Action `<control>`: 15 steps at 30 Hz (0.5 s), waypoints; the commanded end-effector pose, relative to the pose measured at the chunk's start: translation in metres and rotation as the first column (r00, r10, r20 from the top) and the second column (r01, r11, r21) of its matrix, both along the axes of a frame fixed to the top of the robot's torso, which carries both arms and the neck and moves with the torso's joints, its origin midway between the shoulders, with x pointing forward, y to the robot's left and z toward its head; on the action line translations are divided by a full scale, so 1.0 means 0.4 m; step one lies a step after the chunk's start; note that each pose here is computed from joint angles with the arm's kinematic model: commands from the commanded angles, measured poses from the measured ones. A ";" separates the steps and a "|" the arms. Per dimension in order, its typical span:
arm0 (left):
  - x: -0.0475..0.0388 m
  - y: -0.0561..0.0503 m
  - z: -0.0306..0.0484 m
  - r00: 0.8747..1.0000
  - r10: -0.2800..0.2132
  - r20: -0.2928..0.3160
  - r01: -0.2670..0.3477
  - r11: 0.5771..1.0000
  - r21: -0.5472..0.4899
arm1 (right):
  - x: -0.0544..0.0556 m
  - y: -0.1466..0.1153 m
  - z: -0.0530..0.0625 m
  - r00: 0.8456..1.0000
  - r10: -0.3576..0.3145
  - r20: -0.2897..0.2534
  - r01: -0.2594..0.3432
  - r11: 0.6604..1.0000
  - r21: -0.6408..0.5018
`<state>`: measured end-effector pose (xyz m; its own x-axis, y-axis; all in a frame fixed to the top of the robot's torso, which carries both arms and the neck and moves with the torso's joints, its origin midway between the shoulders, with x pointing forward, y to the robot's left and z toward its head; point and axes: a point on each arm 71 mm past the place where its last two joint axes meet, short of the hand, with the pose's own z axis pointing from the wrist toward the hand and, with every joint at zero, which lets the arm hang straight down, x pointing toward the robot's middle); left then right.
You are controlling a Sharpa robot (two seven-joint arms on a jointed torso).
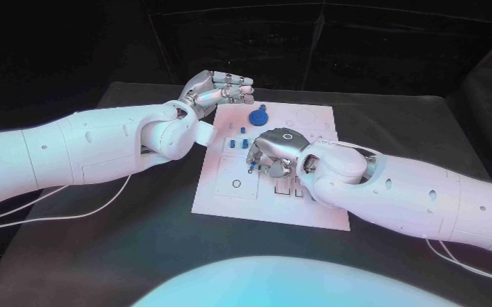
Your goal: Assemble the parts on the task board
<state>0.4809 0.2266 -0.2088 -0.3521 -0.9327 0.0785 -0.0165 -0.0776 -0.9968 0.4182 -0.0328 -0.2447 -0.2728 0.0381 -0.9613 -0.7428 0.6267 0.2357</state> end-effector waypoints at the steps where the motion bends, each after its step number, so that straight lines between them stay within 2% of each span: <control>1: 0.000 -0.004 0.003 1.000 -0.012 0.002 0.012 1.000 -0.010 | -0.001 0.004 -0.001 1.000 0.004 0.003 -0.004 1.000 -0.025; 15: 0.002 -0.012 0.002 1.000 -0.020 0.000 0.020 1.000 -0.012 | 0.001 0.019 -0.008 1.000 0.016 0.001 -0.016 0.999 -0.051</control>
